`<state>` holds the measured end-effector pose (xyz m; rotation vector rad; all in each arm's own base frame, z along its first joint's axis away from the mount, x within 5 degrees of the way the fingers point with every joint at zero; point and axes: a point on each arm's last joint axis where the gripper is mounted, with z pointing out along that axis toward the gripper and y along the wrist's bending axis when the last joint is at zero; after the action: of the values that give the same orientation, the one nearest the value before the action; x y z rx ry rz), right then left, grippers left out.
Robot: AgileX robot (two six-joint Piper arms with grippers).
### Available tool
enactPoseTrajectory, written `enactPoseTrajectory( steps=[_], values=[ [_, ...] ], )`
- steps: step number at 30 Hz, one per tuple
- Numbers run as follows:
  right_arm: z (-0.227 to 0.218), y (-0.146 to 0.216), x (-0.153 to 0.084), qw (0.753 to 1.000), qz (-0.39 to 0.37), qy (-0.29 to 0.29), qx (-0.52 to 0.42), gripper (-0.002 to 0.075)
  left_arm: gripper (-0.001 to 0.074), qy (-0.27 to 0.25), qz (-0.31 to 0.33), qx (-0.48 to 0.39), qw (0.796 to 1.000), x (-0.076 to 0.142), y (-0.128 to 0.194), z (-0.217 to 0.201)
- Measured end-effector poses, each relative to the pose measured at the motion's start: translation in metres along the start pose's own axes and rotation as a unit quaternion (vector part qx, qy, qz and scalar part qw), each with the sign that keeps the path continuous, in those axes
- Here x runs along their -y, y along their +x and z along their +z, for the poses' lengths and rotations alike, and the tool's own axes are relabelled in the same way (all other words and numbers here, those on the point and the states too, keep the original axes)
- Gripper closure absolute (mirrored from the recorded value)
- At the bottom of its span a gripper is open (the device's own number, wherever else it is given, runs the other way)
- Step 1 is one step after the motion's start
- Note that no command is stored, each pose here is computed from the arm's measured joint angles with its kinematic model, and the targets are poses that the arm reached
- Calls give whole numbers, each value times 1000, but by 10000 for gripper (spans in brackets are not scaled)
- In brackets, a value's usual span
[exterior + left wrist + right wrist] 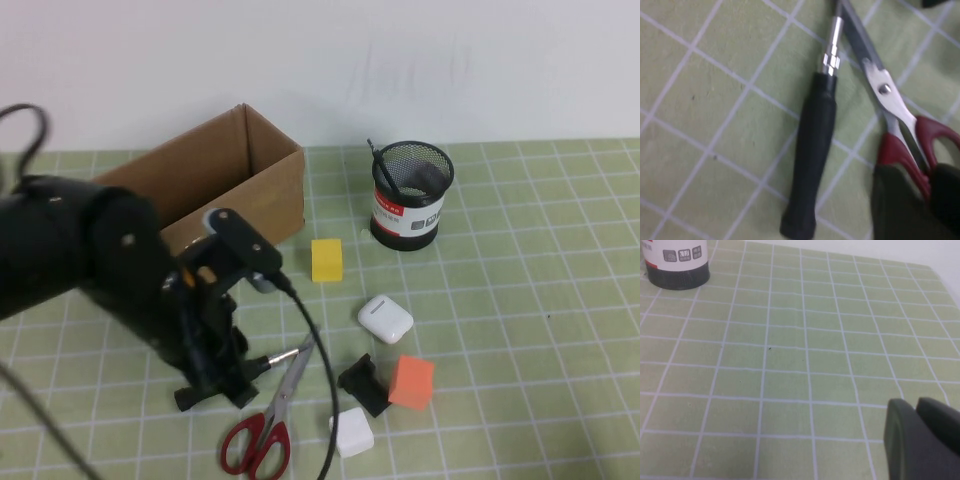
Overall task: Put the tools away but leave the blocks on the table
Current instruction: Pick up the black Screwdriver from the table
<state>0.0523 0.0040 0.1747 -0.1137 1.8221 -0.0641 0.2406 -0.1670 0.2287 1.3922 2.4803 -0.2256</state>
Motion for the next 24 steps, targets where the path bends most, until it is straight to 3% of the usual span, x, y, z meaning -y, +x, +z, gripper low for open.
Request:
enactPoseTrajectory(
  steps=[4,7,20,24],
  values=[
    [0,0,0,1000,0,0,0,732,449,8,1,-17,1000,-8,-11,18],
    [0,0,0,1000,0,0,0,732,391,6,20,-28,999,-13,-16,29],
    [0,0,0,1000,0,0,0,732,367,-4,33,-53,998,-25,-18,73],
    [0,0,0,1000,0,0,0,732,419,1,34,-66,997,-26,-15,84]
  ],
)
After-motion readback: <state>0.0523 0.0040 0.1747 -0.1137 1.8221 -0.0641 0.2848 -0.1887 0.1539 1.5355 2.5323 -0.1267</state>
